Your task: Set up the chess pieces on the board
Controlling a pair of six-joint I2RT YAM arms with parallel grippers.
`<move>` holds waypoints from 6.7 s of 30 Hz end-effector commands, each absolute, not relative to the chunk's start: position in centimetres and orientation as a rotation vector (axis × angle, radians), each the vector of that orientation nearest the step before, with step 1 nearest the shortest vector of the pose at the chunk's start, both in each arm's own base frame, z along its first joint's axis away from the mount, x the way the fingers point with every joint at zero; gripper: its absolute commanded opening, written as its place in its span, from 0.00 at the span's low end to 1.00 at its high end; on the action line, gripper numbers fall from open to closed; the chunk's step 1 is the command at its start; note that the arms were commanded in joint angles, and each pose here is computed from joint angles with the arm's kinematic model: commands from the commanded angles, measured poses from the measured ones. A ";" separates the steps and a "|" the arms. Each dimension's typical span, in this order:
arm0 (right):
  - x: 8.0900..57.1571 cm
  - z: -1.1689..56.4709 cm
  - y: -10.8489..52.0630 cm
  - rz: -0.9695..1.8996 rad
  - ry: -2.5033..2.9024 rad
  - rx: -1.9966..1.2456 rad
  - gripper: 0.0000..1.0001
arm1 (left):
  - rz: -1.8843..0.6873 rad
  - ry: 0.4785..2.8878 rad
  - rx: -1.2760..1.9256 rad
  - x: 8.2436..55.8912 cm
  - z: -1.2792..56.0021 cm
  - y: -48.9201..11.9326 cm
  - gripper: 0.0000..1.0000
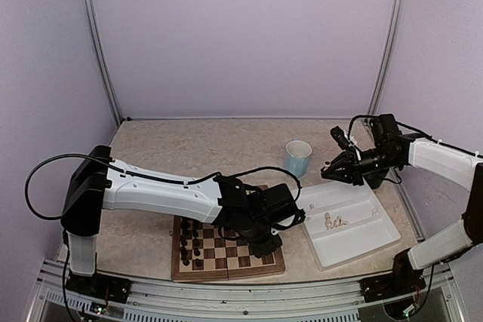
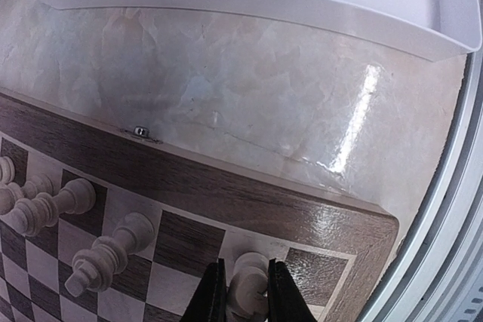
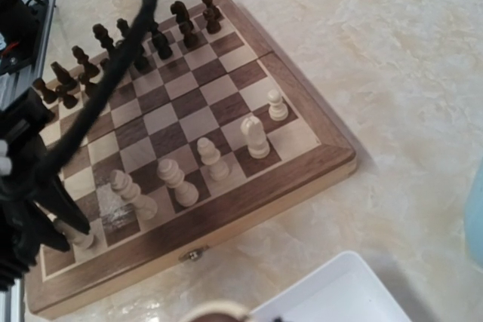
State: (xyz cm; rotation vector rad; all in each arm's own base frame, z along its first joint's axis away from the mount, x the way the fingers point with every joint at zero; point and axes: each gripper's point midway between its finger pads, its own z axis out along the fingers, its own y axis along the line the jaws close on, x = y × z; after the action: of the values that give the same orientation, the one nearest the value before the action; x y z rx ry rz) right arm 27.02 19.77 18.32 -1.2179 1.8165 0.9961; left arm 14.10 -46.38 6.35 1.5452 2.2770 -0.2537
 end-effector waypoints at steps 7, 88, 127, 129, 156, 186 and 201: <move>27.0 17.9 19.4 1.005 1.836 -1.210 0.06 | -0.254 2.264 1.557 14.1 6.2 -47.0 0.12; 29.1 28.5 21.0 1.327 1.814 -1.007 0.57 | -1.430 1.787 0.649 25.4 27.0 -49.5 0.09; 24.6 27.1 24.1 2.124 1.858 -0.913 0.34 | -1.379 1.582 0.776 25.7 27.8 -54.1 0.10; 24.4 27.2 24.1 2.125 1.855 -0.918 0.32 | -1.377 1.581 0.772 25.8 27.8 -54.1 0.10; 25.8 28.4 23.4 2.015 1.777 -0.935 0.05 | -1.205 1.628 0.769 26.6 27.4 -51.7 0.39; 17.1 15.1 31.3 0.343 1.693 -1.995 0.05 | -0.331 1.835 0.508 37.0 28.9 -28.5 0.54; 10.7 9.3 34.0 0.196 1.425 -2.303 0.03 | -0.346 1.892 0.502 38.2 27.3 -28.3 0.55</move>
State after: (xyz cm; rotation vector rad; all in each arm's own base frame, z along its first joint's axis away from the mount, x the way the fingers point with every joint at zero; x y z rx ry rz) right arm 10.56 33.03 9.93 -2.2948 1.4883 0.2621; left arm 37.81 -28.12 26.94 0.5000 1.8822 -0.3281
